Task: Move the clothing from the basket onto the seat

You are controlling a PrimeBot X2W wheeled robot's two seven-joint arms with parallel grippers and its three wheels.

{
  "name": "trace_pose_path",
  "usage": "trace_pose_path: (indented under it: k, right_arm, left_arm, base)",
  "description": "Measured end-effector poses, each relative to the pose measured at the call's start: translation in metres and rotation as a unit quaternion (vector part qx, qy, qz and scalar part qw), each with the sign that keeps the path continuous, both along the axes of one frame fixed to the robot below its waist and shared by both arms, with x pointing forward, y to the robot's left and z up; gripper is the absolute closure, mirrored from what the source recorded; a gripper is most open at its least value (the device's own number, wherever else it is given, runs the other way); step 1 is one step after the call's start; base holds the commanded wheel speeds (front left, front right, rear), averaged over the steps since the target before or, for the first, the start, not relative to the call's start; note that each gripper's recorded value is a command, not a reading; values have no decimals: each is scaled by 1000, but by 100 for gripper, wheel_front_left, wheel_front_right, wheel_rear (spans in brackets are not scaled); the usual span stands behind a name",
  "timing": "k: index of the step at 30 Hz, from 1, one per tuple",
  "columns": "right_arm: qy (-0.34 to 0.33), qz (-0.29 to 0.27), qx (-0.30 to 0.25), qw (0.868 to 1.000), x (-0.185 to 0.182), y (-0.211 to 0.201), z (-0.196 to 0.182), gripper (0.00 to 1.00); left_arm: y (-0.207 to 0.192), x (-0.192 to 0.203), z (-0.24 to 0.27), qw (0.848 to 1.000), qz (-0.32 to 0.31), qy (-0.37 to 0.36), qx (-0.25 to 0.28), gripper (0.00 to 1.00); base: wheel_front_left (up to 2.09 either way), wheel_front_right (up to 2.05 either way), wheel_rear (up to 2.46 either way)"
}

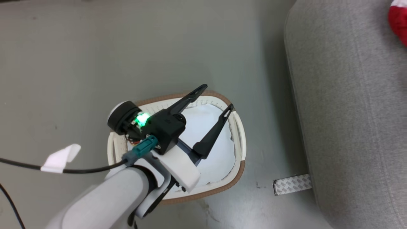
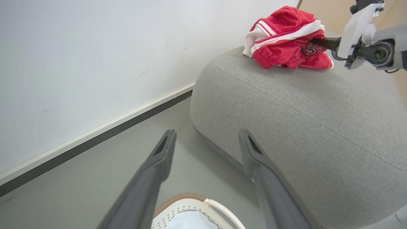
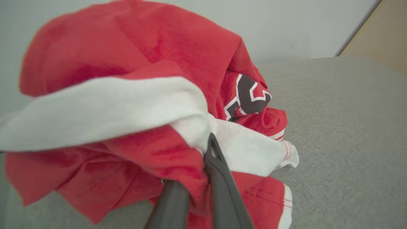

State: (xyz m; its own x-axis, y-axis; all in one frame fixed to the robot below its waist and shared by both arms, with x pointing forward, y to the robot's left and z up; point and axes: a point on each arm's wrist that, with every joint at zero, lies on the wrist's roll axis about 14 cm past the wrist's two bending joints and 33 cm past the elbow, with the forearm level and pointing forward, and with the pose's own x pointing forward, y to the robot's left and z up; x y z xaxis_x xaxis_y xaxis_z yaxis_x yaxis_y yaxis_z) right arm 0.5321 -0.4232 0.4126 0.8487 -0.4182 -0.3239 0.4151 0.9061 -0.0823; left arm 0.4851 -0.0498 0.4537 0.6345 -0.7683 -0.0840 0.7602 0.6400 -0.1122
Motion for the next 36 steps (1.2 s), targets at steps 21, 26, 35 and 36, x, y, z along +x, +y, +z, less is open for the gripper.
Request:
trace_pose_path:
  k: [21, 26, 35, 36]
  right_arm:
    - [-187, 98, -33, 977, -61, 74, 119, 0]
    - [-212, 134, -25, 968, -89, 113, 125, 0]
    - [-225, 203, -2, 953, -128, 186, 118, 0]
    - [-221, 212, 2, 952, -132, 195, 114, 0]
  left_arm:
    - [76, -29, 63, 983, 173, -59, -30, 0]
    - [117, -48, 64, 967, 243, -69, -9, 0]
    - [185, -88, 67, 932, 355, -70, -4, 0]
    - [190, -91, 69, 928, 364, -72, -6, 0]
  base:
    - [0, 0, 0]
    - [0, 0, 0]
    - [0, 0, 0]
    - [0, 0, 0]
